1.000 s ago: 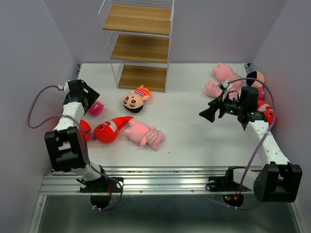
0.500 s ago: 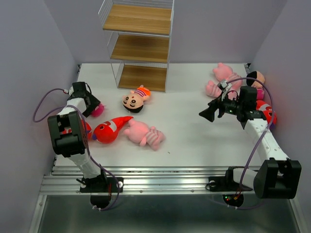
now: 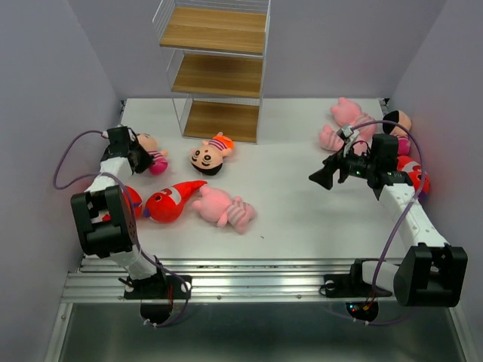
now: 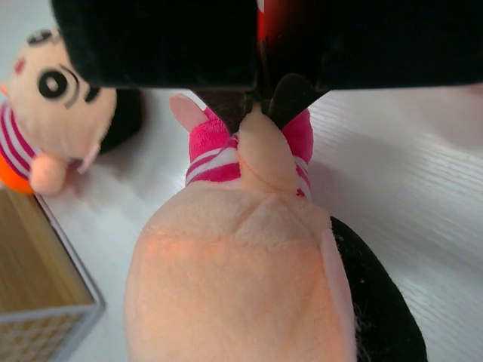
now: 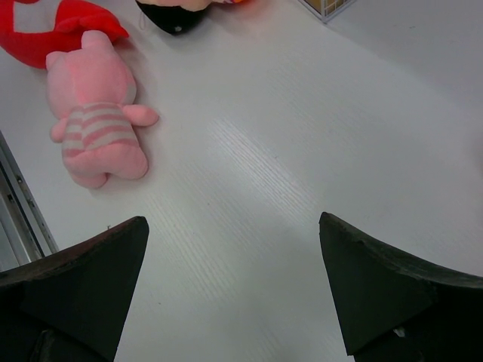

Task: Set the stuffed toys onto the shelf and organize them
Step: Grab a stuffed toy with the left arm, then pass the stuffed toy from the left arm to the right

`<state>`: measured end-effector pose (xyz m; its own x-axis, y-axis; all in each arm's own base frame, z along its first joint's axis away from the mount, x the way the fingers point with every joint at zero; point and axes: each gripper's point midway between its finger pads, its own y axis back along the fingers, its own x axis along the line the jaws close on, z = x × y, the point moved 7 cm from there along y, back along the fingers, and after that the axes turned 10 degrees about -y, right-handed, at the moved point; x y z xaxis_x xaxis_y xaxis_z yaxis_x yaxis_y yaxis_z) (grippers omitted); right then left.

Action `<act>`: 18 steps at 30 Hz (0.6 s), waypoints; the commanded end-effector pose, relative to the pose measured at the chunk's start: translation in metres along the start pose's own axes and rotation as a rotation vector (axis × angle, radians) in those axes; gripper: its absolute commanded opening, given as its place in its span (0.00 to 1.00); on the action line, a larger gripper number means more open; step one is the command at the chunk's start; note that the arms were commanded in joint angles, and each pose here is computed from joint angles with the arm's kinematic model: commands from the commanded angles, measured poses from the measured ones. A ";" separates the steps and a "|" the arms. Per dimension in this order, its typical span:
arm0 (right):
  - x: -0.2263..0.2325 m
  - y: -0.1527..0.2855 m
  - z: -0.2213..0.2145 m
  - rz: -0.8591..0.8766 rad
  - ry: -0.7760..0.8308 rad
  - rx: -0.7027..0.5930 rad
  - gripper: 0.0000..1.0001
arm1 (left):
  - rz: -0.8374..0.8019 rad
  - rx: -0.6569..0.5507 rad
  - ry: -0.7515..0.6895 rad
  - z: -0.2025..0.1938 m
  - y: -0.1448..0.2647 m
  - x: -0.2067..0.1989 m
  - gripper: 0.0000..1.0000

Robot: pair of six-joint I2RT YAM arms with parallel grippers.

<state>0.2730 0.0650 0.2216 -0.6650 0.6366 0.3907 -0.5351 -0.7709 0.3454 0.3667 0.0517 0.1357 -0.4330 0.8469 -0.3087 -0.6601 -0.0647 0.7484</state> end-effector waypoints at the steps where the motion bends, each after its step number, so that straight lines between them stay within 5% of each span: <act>1: 0.007 0.002 0.001 0.064 0.048 -0.027 1.00 | -0.280 -0.126 -0.152 0.010 0.054 -0.035 0.00; 18: 0.047 0.012 0.003 0.355 0.059 -0.057 1.00 | -1.051 -0.076 -0.547 -0.133 0.197 -0.159 0.00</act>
<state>0.2468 0.0815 0.2343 -0.7954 0.4252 0.4319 -0.3665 -0.9050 0.2161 0.2456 -0.1378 0.2360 0.5074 0.7376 -0.4455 -0.6539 0.6663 0.3584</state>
